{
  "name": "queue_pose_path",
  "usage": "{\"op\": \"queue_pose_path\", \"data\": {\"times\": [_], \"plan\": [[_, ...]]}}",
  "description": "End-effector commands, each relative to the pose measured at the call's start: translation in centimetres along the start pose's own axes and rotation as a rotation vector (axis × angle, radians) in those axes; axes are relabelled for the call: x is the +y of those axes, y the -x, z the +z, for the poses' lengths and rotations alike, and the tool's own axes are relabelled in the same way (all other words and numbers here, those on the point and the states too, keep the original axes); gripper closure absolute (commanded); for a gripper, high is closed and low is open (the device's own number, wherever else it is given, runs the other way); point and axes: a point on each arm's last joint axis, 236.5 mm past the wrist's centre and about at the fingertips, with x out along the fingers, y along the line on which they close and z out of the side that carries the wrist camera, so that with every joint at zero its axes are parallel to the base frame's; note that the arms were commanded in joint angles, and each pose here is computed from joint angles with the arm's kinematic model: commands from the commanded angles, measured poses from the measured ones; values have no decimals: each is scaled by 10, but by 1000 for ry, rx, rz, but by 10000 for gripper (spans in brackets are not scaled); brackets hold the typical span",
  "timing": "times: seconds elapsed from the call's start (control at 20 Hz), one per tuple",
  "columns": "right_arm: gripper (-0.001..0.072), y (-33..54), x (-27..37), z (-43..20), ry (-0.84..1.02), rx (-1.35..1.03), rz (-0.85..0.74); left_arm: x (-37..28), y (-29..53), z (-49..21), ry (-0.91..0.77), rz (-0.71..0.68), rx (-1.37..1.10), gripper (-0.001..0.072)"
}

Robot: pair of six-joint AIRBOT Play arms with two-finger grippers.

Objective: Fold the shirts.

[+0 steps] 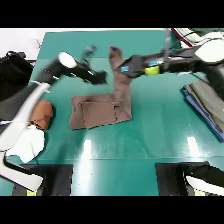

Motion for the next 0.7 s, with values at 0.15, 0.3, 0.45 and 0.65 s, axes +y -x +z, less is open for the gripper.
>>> {"op": "queue_pose_path", "data": {"times": [0.15,0.3,0.45,0.65], "plan": [[403,-154,50,-66,29,81,168,72,210,74,18,227,-369,684],[403,-181,43,-73,75,129,164,76,234,71,21,249,-390,684],[404,-154,-9,-68,76,183,66,70,226,63,-7,239,-343,684],[404,-70,-143,-92,-93,249,-239,44,209,64,-87,210,-334,684]]}}
